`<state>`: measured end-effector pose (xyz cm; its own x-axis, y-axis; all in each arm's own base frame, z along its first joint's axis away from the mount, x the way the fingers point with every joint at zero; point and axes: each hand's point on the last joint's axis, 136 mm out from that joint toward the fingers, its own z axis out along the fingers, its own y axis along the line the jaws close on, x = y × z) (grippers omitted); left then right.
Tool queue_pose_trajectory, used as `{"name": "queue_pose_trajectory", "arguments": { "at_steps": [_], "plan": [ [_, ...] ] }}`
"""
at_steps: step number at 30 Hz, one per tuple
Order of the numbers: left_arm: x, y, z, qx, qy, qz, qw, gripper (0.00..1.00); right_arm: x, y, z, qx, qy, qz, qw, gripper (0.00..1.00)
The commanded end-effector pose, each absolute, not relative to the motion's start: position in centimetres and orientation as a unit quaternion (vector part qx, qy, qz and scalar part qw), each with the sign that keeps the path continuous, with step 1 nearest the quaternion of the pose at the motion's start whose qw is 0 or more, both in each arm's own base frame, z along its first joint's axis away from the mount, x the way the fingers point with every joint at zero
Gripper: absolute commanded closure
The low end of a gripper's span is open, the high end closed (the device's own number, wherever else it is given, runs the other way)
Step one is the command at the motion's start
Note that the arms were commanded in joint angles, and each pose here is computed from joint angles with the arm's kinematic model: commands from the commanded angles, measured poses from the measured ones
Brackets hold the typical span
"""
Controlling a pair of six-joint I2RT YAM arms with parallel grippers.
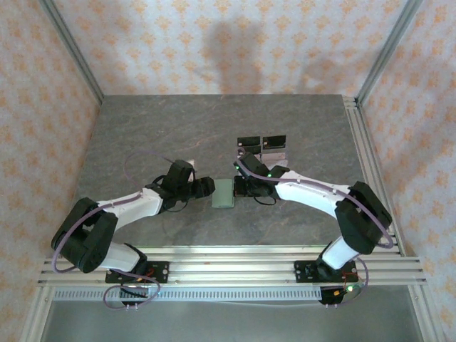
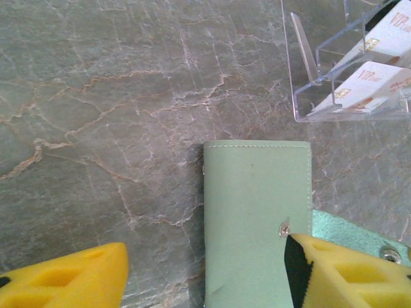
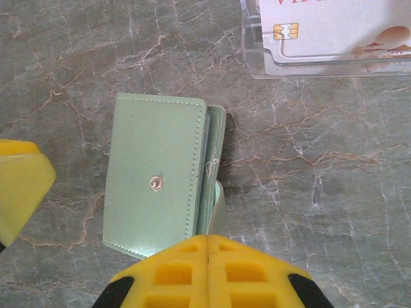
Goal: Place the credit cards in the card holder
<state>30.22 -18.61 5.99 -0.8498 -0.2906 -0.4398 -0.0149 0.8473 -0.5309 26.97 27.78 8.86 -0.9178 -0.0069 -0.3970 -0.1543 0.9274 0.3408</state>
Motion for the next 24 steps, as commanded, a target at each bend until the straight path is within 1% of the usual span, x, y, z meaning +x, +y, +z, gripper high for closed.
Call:
{"name": "queue_pose_trajectory", "arguments": {
  "at_steps": [1, 9, 24],
  "plan": [
    [30.4, -18.6, 7.1, -0.063, 0.928, -0.243, 0.274, 0.31, 27.3, 28.0, 11.4, -0.051, 0.954, 0.200, 0.216, 1.00],
    [30.2, -20.9, 7.5, -0.019, 0.936, -0.227, 0.267, 0.29, 27.6, 28.9, 14.9, -0.051, 0.941, 0.234, 0.238, 1.00],
    [31.2, -22.7, 8.3, -0.009, 0.933, -0.233, 0.274, 0.28, 27.5, 29.1, 15.9, -0.049, 0.938, 0.246, 0.239, 1.00]
  ]
}}
